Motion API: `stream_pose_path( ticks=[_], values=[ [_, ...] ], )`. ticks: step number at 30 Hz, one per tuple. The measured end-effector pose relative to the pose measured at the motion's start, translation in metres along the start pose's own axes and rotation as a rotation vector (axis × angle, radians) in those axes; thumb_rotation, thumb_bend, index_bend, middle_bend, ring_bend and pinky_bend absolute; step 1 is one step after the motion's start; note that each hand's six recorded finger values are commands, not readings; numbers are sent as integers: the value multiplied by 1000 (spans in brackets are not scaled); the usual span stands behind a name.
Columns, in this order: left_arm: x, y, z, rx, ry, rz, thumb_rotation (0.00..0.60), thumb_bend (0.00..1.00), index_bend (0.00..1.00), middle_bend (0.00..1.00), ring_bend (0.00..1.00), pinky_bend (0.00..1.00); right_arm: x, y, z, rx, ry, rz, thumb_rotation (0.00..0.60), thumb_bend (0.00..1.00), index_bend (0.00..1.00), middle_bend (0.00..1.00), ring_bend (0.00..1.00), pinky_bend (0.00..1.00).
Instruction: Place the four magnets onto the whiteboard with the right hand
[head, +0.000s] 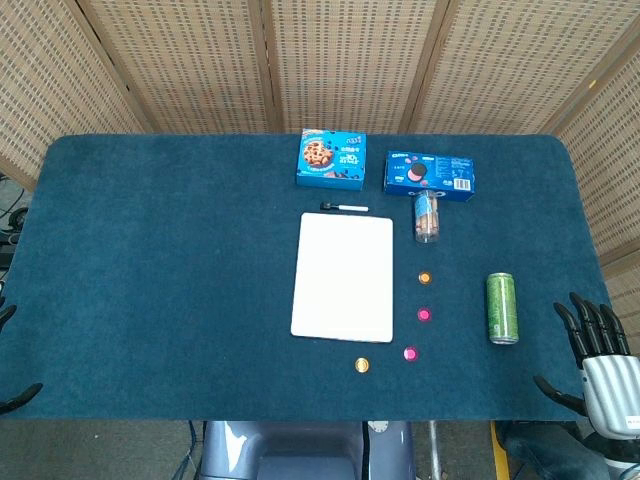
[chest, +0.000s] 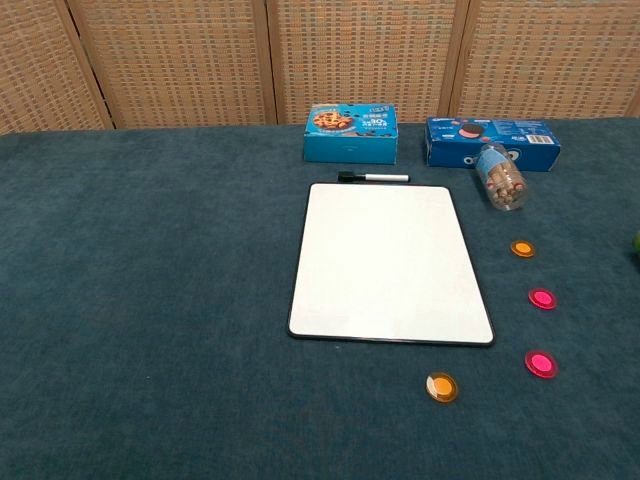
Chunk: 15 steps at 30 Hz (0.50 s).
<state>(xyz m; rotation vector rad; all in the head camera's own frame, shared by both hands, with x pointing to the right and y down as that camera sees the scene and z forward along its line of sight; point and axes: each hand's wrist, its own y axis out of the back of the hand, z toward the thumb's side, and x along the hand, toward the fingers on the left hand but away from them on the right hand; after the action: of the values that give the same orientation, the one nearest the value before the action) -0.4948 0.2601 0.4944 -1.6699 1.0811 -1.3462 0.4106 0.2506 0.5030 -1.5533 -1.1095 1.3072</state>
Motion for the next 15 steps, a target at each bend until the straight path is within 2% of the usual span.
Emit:
stream_pose_path(
  ticks=[9,15],
  values=[
    [1,0,-1,-2,2,-3,600,0,0,0,0,0,-3,-8,1,13,-1,31,600,0,0,0,0,0],
    [1,0,0,-6,-1,-3,600,0,0,0,0,0,-19,-11,5,11,29,36,600,2,0,5,0,0]
  ],
)
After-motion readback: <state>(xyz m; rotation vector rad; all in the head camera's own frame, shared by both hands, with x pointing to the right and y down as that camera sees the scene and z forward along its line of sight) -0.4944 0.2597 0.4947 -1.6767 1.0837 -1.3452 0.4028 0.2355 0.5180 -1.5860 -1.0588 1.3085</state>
